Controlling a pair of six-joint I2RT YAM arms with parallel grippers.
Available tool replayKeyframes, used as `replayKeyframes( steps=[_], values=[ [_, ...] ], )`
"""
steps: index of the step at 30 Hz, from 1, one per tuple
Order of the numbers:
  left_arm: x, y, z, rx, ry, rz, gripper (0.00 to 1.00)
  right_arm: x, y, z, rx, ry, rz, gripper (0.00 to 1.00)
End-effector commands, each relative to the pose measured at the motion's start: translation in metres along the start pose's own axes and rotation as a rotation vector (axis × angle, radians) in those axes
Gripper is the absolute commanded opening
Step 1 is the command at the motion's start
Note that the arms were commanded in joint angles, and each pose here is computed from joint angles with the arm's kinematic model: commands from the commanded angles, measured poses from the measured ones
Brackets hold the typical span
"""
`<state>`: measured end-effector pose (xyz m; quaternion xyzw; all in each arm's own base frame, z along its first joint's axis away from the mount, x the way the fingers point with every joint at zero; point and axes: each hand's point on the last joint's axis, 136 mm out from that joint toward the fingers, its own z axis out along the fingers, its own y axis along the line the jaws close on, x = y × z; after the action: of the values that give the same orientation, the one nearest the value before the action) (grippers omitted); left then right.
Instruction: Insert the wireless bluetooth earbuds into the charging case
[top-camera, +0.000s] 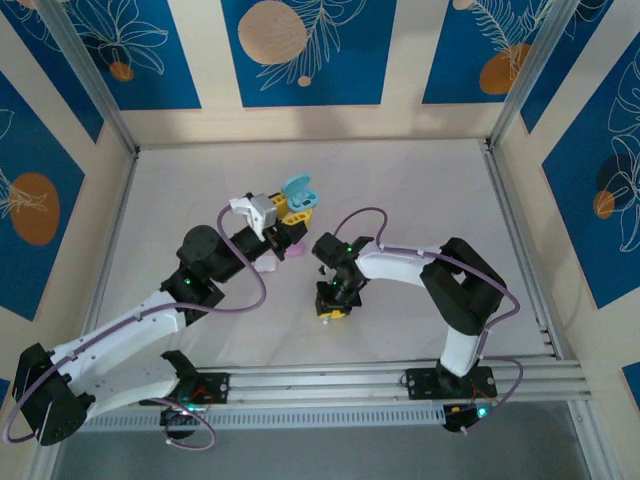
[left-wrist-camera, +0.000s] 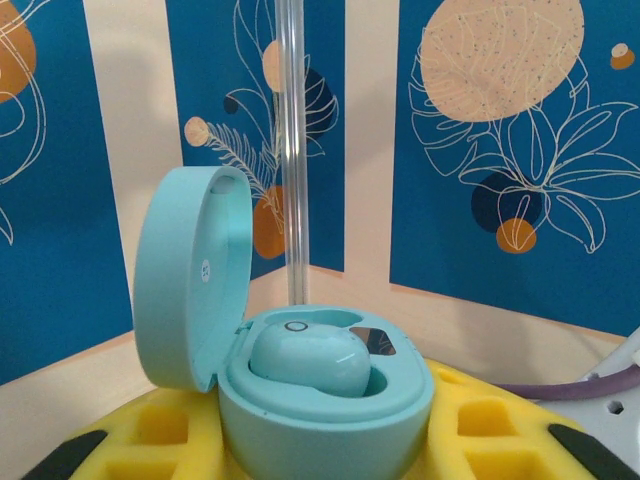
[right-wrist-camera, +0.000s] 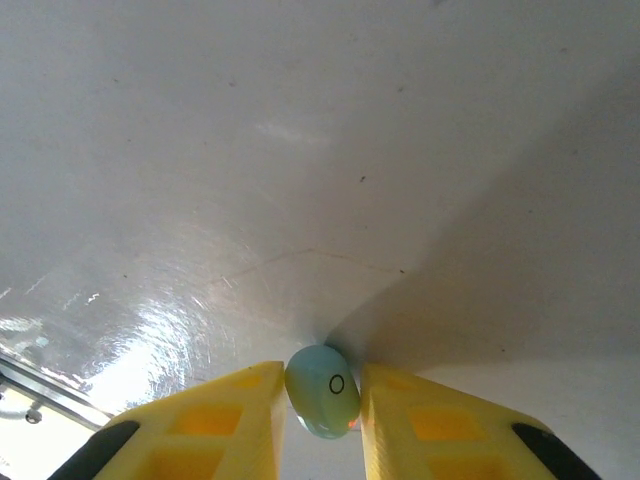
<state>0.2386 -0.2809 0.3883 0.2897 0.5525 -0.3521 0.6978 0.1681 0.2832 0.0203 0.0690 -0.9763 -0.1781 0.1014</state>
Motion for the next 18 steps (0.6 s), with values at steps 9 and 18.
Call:
replayKeyframes(
  steps=[9,18],
  values=[
    [-0.013,-0.002,-0.003,-0.009,-0.037,0.003,0.24,0.005,0.002,0.015,0.093,0.048,-0.032,0.30],
    [-0.013,-0.002,-0.003,-0.009,-0.036,0.001,0.24,0.001,0.000,0.001,0.118,-0.004,-0.038,0.25]
  ],
)
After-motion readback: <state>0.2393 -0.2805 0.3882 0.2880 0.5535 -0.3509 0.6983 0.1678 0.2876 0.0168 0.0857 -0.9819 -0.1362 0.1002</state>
